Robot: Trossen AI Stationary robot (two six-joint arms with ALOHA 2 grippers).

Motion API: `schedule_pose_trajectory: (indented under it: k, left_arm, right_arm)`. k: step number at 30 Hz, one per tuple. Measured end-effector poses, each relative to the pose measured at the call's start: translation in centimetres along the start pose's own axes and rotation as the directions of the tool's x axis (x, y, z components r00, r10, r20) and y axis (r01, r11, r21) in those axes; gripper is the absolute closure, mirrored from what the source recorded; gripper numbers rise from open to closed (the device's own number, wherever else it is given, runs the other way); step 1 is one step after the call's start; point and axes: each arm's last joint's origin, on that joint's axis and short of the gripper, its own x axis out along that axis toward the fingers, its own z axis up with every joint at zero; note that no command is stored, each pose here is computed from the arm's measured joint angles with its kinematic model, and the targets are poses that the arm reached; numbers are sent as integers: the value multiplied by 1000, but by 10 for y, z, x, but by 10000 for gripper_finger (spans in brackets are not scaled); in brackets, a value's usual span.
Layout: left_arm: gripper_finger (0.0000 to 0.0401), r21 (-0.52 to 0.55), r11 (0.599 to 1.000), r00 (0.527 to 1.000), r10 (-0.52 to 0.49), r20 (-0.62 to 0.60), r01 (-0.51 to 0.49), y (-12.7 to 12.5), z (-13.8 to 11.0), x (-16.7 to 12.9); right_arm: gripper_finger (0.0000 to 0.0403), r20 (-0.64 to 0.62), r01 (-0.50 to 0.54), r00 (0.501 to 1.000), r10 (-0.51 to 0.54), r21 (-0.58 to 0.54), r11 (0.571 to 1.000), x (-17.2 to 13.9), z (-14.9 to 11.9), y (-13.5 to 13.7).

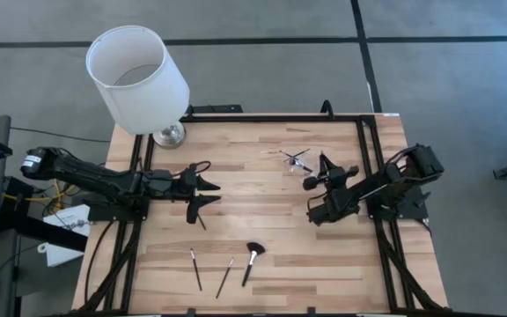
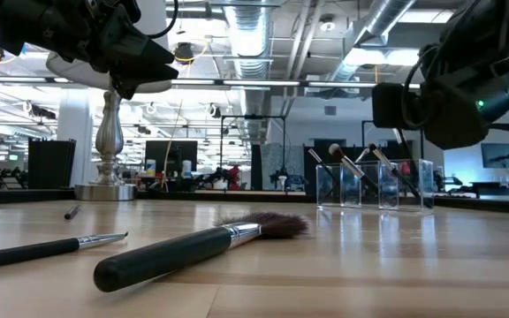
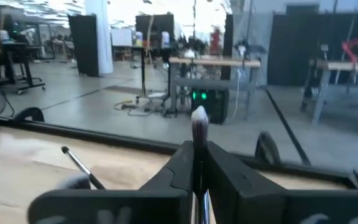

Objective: Put items in baskets/containers
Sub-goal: Put the blush brush into the transparent organizer, then put the eyeshadow brush into the transparent organizer

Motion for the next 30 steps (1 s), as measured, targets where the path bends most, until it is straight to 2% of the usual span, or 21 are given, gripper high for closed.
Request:
schedule_pose_trajectory:
  k: [5, 15, 22, 30]
  left_arm:
    - [251, 0, 1000, 1000, 0, 1, 0, 0, 0, 0]
    - [251, -1, 1000, 1000, -1, 5, 1, 0, 0, 0]
    - [251, -1, 1000, 1000, -2, 7, 2, 0, 1, 0]
    - [251, -12, 1000, 1000, -2, 5, 2, 0, 1, 0]
  right_arm:
    - [350, -33, 13, 999, -12, 28, 1000, 0, -5, -1]
    - [344, -34, 7, 999, -6, 23, 1000, -1, -2, 1]
    - [343, -110, -27, 994, 10, -148, 989, -9, 15, 25]
    - [342, -208, -106, 977, 50, -266, 958, -18, 49, 61]
